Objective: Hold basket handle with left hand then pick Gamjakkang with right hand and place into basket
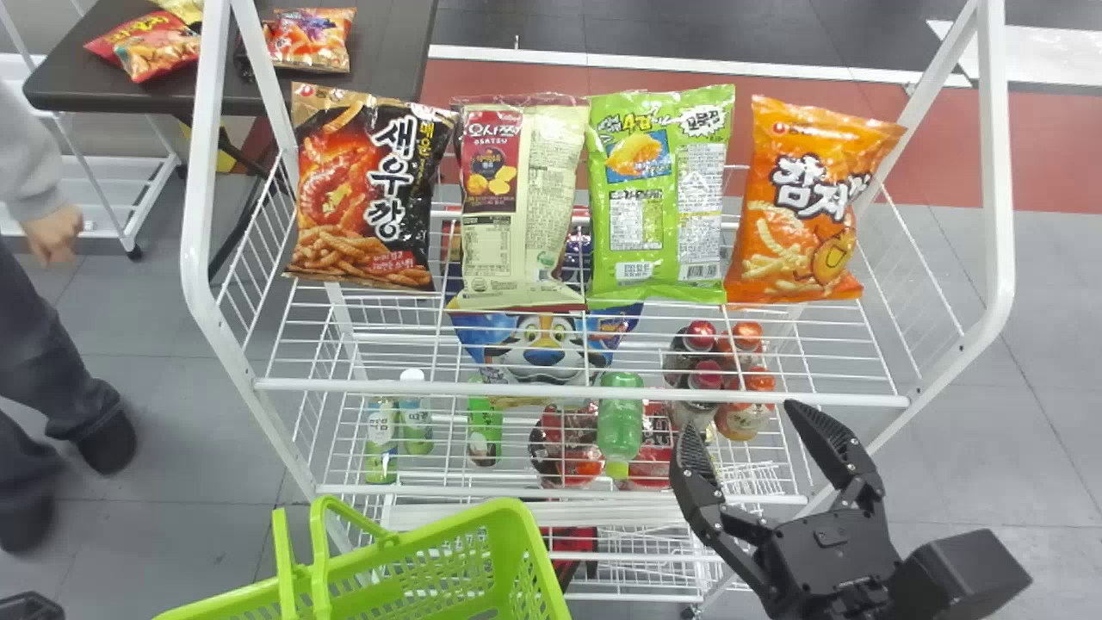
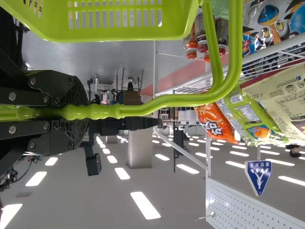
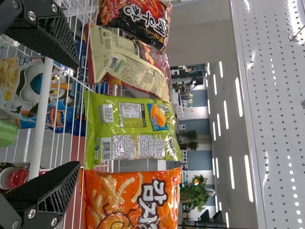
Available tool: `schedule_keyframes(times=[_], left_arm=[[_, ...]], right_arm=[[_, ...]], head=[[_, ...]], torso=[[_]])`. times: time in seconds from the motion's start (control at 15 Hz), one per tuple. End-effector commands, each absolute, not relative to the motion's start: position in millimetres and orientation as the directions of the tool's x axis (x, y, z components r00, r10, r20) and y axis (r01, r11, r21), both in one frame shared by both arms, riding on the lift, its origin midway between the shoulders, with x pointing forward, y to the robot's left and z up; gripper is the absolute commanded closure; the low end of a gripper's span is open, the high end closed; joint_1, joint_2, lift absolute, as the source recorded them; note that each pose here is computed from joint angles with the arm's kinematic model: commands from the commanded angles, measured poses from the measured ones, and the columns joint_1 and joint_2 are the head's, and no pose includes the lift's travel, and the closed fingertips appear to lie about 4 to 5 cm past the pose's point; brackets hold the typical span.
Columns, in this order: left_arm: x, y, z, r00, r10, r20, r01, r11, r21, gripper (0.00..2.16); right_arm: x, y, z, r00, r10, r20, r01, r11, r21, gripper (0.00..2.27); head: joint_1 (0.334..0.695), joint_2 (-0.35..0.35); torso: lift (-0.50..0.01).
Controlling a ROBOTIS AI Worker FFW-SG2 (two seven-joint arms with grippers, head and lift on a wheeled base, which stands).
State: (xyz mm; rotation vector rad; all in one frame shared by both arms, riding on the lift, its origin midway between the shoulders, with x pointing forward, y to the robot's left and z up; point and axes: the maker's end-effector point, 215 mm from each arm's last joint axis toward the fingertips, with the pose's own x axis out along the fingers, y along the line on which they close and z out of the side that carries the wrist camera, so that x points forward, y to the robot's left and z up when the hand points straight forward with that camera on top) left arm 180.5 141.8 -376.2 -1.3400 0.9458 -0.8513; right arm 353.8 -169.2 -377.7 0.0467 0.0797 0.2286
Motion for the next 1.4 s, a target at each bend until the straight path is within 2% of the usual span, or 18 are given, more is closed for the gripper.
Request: schedule_keyframes(times=[0.0,0.27,0.8,0.93,1.13,1.33], left_arm=[[180,142,-377,0.395,-0.916,-0.068,-0.033,0.060,-0.998,2.15],[180,143,-378,0.400,-0.914,-0.063,-0.038,0.052,-0.998,2.15],[180,143,-378,0.401,-0.914,-0.060,-0.041,0.048,-0.998,2.15],[179,144,-378,0.403,-0.914,-0.058,-0.041,0.046,-0.998,2.15],[180,144,-376,0.401,-0.914,-0.054,-0.037,0.043,-0.998,2.15],[182,145,-376,0.399,-0.915,-0.058,-0.032,0.049,-0.998,2.15]], right_arm=[[354,-168,-377,0.971,0.227,-0.072,-0.223,0.973,0.059,0.08],[356,-169,-392,0.965,0.227,-0.131,-0.221,0.973,0.063,0.07],[387,-177,-383,0.968,0.216,-0.129,-0.211,0.976,0.053,0.05],[405,-188,-383,0.967,0.202,-0.154,-0.197,0.979,0.046,0.05],[434,-214,-379,0.968,0.178,-0.179,-0.162,0.982,0.096,0.05],[463,-247,-370,0.971,0.129,-0.203,-0.112,0.989,0.096,0.05]], head=[[0.695,-0.063],[0.695,-0.059],[0.695,-0.058],[0.695,-0.067],[0.695,-0.088],[0.695,-0.140]], torso=[[-0.018],[-0.018],[-0.018],[-0.018],[-0.018],[-0.018]])
